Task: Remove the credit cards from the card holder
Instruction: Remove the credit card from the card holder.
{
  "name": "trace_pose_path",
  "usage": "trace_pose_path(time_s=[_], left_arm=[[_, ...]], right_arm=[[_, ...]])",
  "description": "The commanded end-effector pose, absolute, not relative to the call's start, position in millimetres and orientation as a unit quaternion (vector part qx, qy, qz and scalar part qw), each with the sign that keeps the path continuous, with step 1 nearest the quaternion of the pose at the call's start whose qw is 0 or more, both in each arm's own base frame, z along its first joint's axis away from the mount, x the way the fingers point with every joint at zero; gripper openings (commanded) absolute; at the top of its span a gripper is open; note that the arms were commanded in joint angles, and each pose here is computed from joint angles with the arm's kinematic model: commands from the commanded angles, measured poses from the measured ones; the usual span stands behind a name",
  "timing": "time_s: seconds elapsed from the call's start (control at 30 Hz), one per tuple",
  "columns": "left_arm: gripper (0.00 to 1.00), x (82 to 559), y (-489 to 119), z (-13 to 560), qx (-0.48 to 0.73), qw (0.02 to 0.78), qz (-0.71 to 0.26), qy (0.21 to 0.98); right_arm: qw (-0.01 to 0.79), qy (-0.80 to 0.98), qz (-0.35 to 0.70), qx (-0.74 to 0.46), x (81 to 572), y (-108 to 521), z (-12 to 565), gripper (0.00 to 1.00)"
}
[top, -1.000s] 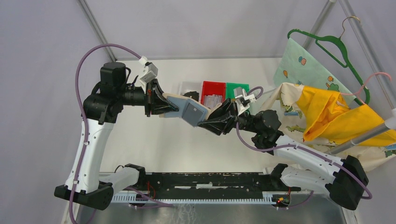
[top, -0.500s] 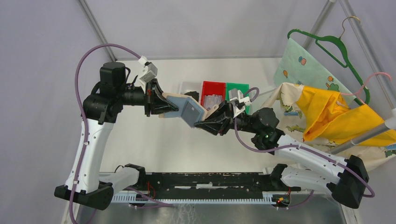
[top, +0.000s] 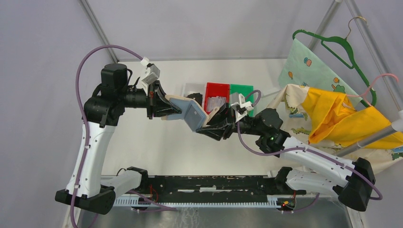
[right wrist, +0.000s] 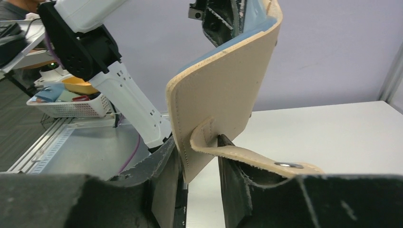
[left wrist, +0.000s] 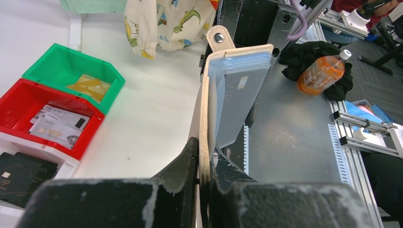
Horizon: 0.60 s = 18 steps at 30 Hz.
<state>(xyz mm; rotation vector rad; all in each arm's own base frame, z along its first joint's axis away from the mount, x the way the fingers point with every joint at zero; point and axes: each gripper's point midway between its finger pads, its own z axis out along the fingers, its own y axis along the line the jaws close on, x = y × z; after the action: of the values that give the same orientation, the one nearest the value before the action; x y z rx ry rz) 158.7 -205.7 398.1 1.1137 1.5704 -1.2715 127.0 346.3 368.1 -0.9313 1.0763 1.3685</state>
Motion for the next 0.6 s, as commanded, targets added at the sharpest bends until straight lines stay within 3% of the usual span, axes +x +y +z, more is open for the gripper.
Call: trace_pose_path(time_s=[0.0,0.57], left_arm=[[0.03,147.8,-205.9,413.8,0.450,0.418,-0.511,0.601],[0.03,145.2,-205.5,414.8,0.450,0.417,-0.513,0.600]], right_arm=[[0.550,0.385,0.613,-0.415,103.3,344.5,406.0,0.41],[0.612,0.465,0.537,-0.346,148.8,335.0,396.3,0.37]])
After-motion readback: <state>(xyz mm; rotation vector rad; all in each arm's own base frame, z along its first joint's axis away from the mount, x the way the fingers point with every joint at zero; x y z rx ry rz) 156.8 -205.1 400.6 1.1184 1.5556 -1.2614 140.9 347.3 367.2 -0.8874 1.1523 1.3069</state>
